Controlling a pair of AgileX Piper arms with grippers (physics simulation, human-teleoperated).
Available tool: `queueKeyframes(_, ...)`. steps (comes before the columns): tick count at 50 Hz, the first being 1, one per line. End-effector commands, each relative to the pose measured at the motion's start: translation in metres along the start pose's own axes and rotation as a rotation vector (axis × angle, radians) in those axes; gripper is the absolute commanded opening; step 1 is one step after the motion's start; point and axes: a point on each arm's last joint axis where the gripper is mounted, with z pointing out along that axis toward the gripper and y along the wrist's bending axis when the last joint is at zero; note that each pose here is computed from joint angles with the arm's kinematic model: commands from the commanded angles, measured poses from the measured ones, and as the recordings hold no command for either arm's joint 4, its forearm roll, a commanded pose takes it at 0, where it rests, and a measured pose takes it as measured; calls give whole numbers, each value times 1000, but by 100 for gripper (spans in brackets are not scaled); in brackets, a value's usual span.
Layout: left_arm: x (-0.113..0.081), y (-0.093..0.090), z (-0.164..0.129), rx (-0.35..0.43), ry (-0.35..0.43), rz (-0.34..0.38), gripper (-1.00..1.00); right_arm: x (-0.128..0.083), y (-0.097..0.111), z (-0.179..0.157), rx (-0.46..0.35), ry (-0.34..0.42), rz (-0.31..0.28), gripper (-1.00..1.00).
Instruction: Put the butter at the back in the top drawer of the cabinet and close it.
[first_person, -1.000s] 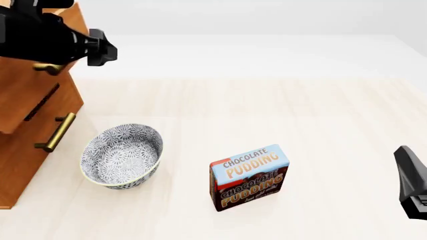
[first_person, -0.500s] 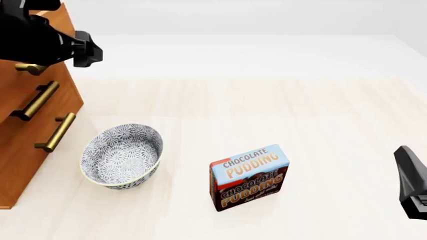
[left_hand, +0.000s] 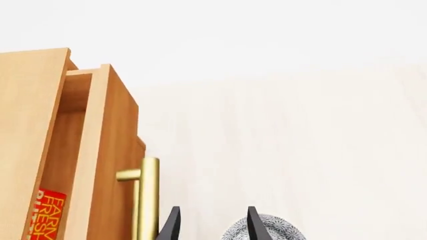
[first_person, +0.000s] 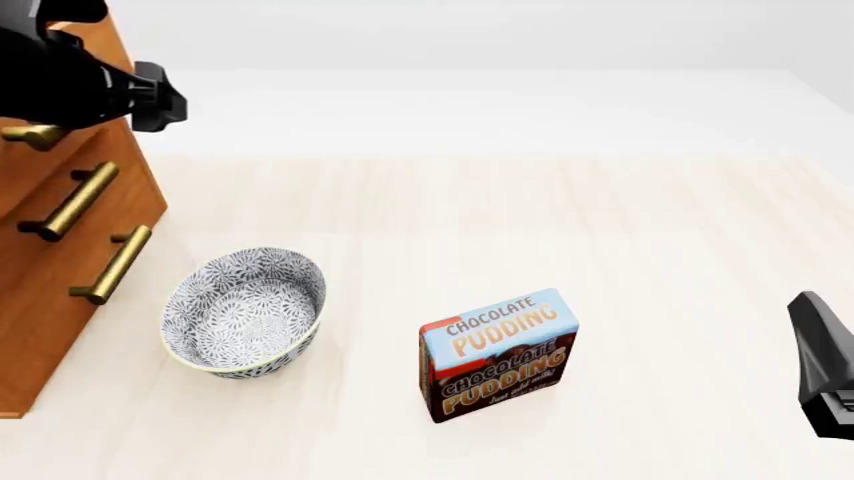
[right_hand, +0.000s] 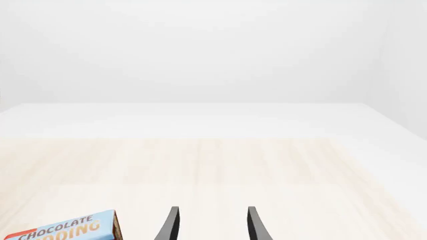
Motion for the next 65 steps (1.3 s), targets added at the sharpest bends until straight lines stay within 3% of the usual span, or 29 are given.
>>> queueKeyframes(1, 3, 11, 10, -33, 17, -5, 100, 0, 0, 0, 0, 0, 0, 100)
queueKeyframes(51, 2, 50, 10, -141, 1, -36, 100, 0, 0, 0, 0, 0, 0, 100)
queueKeyframes(65, -1, 53, -7, -159, -22, -27, 100, 0, 0, 0, 0, 0, 0, 100)
